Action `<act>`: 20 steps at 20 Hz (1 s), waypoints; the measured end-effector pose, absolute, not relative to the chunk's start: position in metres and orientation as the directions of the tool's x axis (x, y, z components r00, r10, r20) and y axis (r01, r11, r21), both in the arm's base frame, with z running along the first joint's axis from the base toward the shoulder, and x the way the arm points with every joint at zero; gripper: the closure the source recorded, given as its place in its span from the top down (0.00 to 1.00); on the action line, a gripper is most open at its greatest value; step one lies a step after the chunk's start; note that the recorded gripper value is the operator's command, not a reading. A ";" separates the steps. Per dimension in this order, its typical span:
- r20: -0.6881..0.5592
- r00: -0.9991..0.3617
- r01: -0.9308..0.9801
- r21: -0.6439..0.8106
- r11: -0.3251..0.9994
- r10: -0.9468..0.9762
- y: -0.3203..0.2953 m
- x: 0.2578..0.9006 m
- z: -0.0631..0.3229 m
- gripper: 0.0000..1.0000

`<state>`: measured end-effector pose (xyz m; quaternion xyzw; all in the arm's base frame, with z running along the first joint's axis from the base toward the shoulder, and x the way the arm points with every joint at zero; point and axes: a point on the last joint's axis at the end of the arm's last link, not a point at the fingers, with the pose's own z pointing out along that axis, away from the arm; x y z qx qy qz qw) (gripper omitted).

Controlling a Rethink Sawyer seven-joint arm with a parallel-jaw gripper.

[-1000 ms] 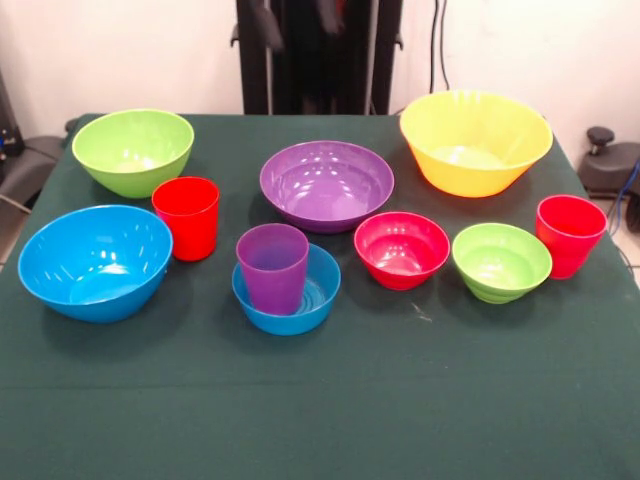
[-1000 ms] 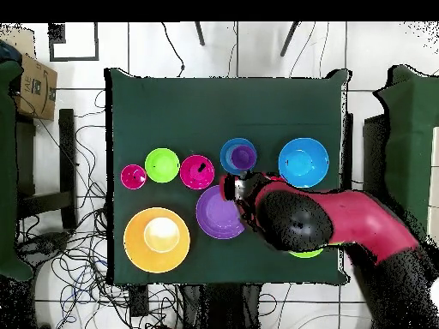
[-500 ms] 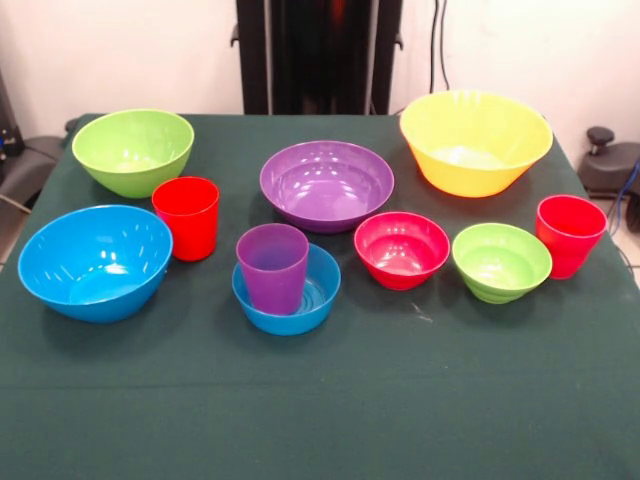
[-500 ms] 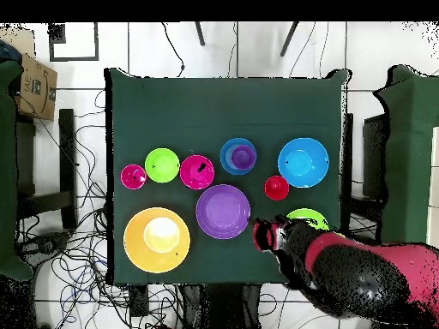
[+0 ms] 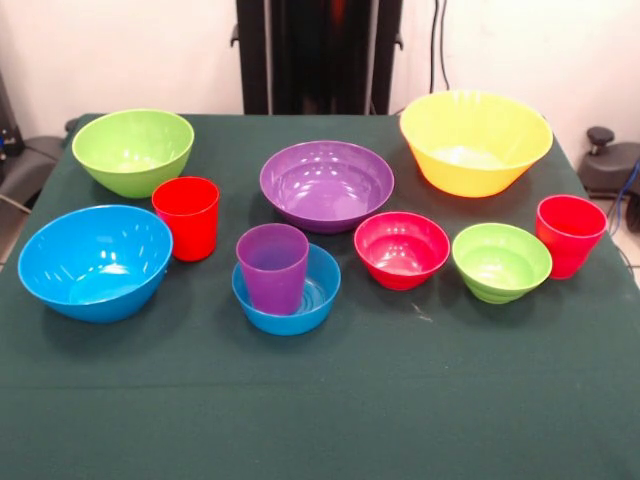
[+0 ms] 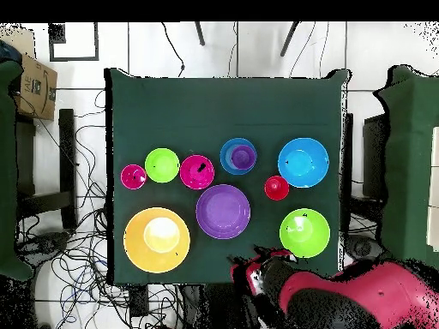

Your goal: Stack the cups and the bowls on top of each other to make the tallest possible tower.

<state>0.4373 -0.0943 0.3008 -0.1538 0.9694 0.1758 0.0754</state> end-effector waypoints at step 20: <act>-0.240 -0.819 -0.564 0.165 0.809 -0.522 -0.074 0.399 0.227 1.00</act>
